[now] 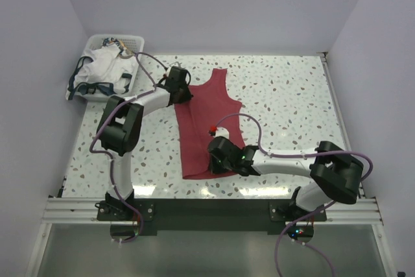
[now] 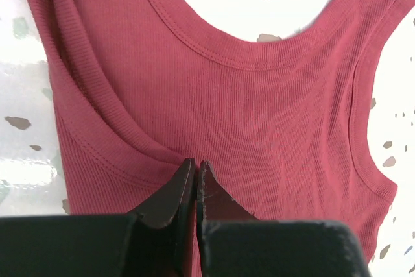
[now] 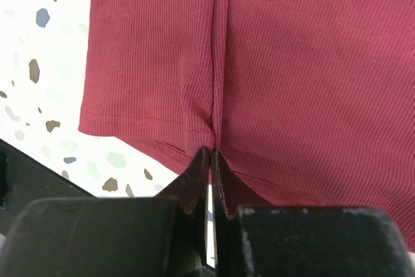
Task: Fold and stack the tank tops
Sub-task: Fold the tank top
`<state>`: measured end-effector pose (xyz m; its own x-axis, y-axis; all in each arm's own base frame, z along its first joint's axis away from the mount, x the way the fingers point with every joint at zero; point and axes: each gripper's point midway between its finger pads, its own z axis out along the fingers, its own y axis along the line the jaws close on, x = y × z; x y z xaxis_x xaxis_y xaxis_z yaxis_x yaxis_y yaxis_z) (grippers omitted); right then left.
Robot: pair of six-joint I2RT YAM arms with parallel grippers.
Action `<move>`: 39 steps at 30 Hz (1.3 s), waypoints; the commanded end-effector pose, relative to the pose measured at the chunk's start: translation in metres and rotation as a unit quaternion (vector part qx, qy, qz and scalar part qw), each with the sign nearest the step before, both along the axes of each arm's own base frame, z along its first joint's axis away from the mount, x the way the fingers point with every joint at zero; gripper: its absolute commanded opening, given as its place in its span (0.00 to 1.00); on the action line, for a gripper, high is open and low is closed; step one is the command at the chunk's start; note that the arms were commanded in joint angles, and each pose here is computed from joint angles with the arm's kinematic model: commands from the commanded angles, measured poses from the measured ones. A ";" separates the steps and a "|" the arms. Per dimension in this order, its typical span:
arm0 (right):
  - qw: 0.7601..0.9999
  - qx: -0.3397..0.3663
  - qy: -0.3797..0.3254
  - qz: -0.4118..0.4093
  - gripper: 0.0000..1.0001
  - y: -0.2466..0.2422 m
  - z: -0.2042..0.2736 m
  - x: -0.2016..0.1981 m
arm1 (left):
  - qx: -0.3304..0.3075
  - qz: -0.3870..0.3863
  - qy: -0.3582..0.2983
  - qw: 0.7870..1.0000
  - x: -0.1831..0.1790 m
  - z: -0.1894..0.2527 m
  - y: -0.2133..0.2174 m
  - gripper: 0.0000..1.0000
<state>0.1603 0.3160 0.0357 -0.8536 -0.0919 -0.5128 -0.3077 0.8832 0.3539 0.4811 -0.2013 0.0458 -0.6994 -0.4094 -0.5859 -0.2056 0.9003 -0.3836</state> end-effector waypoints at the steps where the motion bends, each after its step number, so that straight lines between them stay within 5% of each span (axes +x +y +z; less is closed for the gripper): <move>1: 0.999 0.017 -0.024 -0.023 0.00 -0.004 0.015 0.009 | 0.000 0.010 -0.021 1.000 0.012 0.011 -0.007 0.00; 39: 0.999 0.024 -0.008 -0.024 0.00 -0.015 -0.001 -0.028 | 0.016 -0.055 -0.031 0.998 -0.003 0.008 -0.042 0.00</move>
<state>0.1319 0.3023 0.0311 -0.8528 -0.0573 -0.5190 -0.2913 0.8772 0.3817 0.4664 -0.2299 0.0371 -0.7306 -0.3337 -0.5958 -0.1354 0.9260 -0.3525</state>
